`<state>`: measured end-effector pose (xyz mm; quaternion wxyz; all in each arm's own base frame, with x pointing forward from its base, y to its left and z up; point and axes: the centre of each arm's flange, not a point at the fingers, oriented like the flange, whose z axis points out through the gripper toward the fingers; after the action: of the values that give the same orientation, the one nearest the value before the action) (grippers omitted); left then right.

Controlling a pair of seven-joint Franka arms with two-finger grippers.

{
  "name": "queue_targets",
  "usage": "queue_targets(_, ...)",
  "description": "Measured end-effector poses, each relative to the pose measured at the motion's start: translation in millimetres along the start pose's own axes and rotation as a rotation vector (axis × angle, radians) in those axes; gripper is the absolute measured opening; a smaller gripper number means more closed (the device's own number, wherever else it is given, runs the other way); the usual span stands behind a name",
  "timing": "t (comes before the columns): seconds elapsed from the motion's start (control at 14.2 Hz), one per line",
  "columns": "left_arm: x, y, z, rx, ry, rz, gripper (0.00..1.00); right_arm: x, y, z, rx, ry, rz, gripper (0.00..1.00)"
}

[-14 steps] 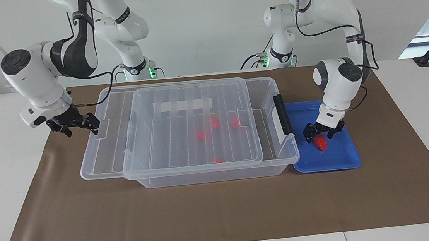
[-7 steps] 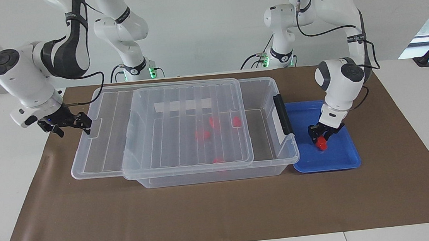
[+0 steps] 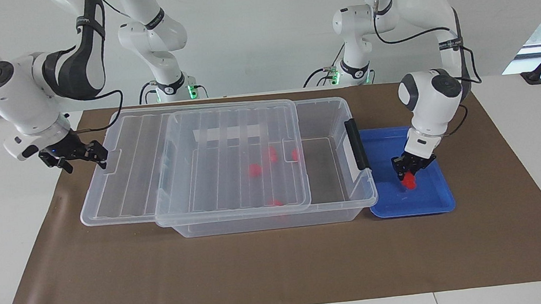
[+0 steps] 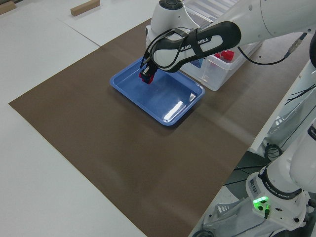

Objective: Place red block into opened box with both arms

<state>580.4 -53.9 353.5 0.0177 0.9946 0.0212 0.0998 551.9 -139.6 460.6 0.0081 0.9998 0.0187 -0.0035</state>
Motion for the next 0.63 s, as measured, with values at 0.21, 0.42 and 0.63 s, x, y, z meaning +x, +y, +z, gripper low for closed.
queue_targets(0.21, 10.5, 2.5, -60.2, -0.001, 0.011, 0.002, 0.34, -1.8, 7.2, -0.3, -0.001, 0.003, -0.01, 1.0)
queue_targets(0.42, 15.6, 8.8, -123.9, -0.002, 0.006, 0.012, 0.34, -4.5, 15.8, -0.2, -0.002, 0.003, -0.019, 1.0)
queue_targets(0.63, 11.9, 33.2, -156.1, -0.008, 0.002, 0.055, 0.34, -7.3, 24.3, -0.1, -0.003, 0.003, -0.02, 1.0)
